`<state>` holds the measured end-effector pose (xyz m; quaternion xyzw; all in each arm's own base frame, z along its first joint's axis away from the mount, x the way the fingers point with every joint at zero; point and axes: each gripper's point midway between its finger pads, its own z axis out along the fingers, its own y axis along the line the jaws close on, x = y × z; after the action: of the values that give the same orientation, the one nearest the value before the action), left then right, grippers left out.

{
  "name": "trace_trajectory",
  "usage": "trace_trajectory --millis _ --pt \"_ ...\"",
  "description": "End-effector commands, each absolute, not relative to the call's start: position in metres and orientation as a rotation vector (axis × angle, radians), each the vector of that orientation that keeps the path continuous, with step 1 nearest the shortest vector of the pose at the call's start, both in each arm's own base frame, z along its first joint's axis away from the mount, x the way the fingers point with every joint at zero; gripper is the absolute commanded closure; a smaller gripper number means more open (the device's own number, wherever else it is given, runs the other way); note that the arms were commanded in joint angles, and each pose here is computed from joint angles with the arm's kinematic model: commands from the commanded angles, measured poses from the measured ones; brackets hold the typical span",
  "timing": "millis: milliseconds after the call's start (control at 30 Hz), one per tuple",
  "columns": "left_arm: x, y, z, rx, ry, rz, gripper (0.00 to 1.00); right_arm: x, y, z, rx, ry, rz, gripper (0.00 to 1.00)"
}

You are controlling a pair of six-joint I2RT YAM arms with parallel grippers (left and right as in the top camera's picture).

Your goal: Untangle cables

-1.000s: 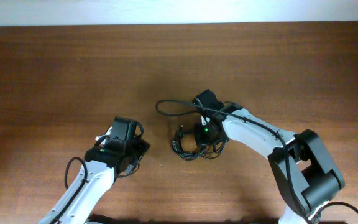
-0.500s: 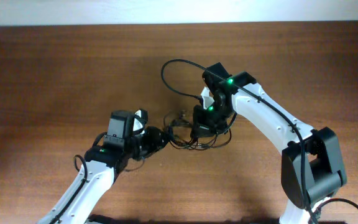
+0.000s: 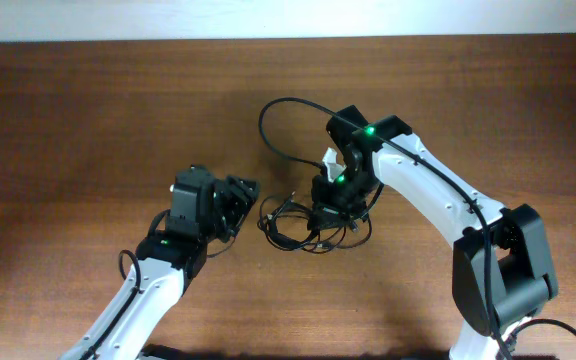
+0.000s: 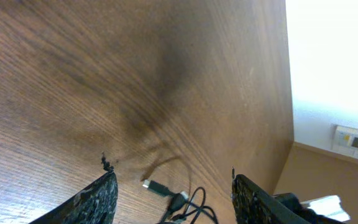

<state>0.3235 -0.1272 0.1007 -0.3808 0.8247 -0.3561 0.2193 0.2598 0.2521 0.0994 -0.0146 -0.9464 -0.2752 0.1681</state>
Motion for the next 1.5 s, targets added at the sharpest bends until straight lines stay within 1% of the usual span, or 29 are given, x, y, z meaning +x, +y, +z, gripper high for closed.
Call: trace_trajectory --millis 0,33,67,100,133,200,233,267,333,400,433,500,533,600,733,767,800,833,933,967,1033,1100,1133,1167,1200,1300,1400,1433,1467 --pt "0.336 -0.127 0.115 -1.043 2.210 -1.007 0.37 0.263 0.254 0.104 0.004 -2.725 -0.782 0.96" --pt "0.334 -0.128 0.114 -1.039 2.220 -1.012 0.36 0.265 0.251 0.102 0.006 -2.746 -0.758 0.96" --pt "0.327 -0.134 0.111 -1.036 2.268 -1.044 0.32 0.266 0.249 0.100 0.006 -2.760 -0.736 0.96" --pt "0.315 -0.142 0.106 -1.035 2.335 -1.091 0.25 0.269 0.244 0.097 0.007 -2.787 -0.695 0.96" --pt "0.290 -0.156 0.100 -1.046 2.465 -1.207 0.01 0.274 0.233 0.090 0.007 -2.847 -0.600 0.96" --pt "0.259 -0.155 0.095 -1.193 2.593 -1.353 0.00 0.279 0.224 0.085 0.008 -2.895 -0.517 0.96" --pt "0.248 -0.152 0.095 -1.271 2.619 -1.415 0.12 0.280 0.223 0.084 0.008 -2.897 -0.513 0.96" --pt "0.239 -0.149 0.100 -1.356 2.626 -1.504 0.32 0.280 0.224 0.084 0.008 -2.897 -0.513 0.96" --pt "0.236 -0.150 0.100 -1.395 2.630 -1.523 0.39 0.280 0.224 0.084 0.008 -2.897 -0.514 0.96" --pt "0.232 -0.156 0.094 -1.559 2.635 -1.454 0.49 0.279 0.224 0.085 0.007 -2.894 -0.518 0.96" --pt "0.230 -0.159 0.090 -1.629 2.631 -1.404 0.46 0.279 0.224 0.085 0.007 -2.893 -0.518 0.96" --pt "0.228 -0.164 0.083 -1.751 2.611 -1.316 0.51 0.279 0.224 0.085 0.007 -2.893 -0.517 0.96" --pt "0.236 -0.166 0.082 -1.708 2.584 -1.286 0.58 0.279 0.225 0.085 0.006 -2.890 -0.522 0.96" --pt "0.249 -0.168 0.080 -1.601 2.545 -1.214 0.62 0.278 0.225 0.085 0.002 -2.887 -0.526 0.96" --pt "0.252 -0.175 0.075 -1.521 2.535 -1.132 0.61 0.278 0.225 0.085 0.002 -2.887 -0.526 0.96" --pt "0.251 -0.177 0.073 -1.520 2.549 -1.123 0.54 0.278 0.225 0.085 0.002 -2.887 -0.526 0.96" --pt "0.250 -0.177 0.068 -1.534 2.562 -1.106 0.55 0.278 0.225 0.085 0.002 -2.887 -0.526 0.96" --pt "0.250 -0.177 0.061 -1.549 2.574 -1.088 0.58 0.278 0.225 0.085 0.002 -2.887 -0.526 0.96" --pt "0.259 -0.199 0.048 -1.467 2.611 -1.145 0.75 0.278 0.225 0.085 0.001 -2.885 -0.524 0.96" --pt "0.260 -0.210 0.042 -1.429 2.636 -1.155 0.76 0.278 0.225 0.085 0.001 -2.885 -0.523 0.96" --pt "0.253 -0.213 0.031 -1.436 2.680 -1.119 0.71 0.278 0.225 0.085 0.001 -2.885 -0.523 0.96" --pt "0.247 -0.217 0.024 -1.435 2.714 -1.093 0.70 0.278 0.225 0.085 0.001 -2.885 -0.523 0.96" --pt "0.243 -0.219 0.019 -1.432 2.738 -1.076 0.67 0.278 0.225 0.085 0.001 -2.885 -0.523 0.96" --pt "0.240 -0.222 0.016 -1.452 2.746 -1.069 0.60 0.278 0.225 0.085 0.001 -2.885 -0.523 0.96" --pt "0.237 -0.226 0.015 -1.480 2.749 -1.067 0.57 0.278 0.225 0.085 0.001 -2.885 -0.523 0.96" --pt "0.239 -0.227 0.013 -1.458 2.734 -1.043 0.72 0.277 0.227 0.086 0.001 -2.874 -0.544 0.96" --pt "0.241 -0.228 0.013 -1.495 2.716 -1.048 0.75 0.275 0.231 0.088 0.001 -2.854 -0.578 0.96" --pt "0.238 -0.231 0.011 -1.507 2.722 -1.042 0.79 0.275 0.231 0.088 0.001 -2.854 -0.578 0.96" --pt "0.235 -0.234 0.007 -1.496 2.737 -1.027 0.95 0.275 0.231 0.088 0.001 -2.854 -0.578 0.96"
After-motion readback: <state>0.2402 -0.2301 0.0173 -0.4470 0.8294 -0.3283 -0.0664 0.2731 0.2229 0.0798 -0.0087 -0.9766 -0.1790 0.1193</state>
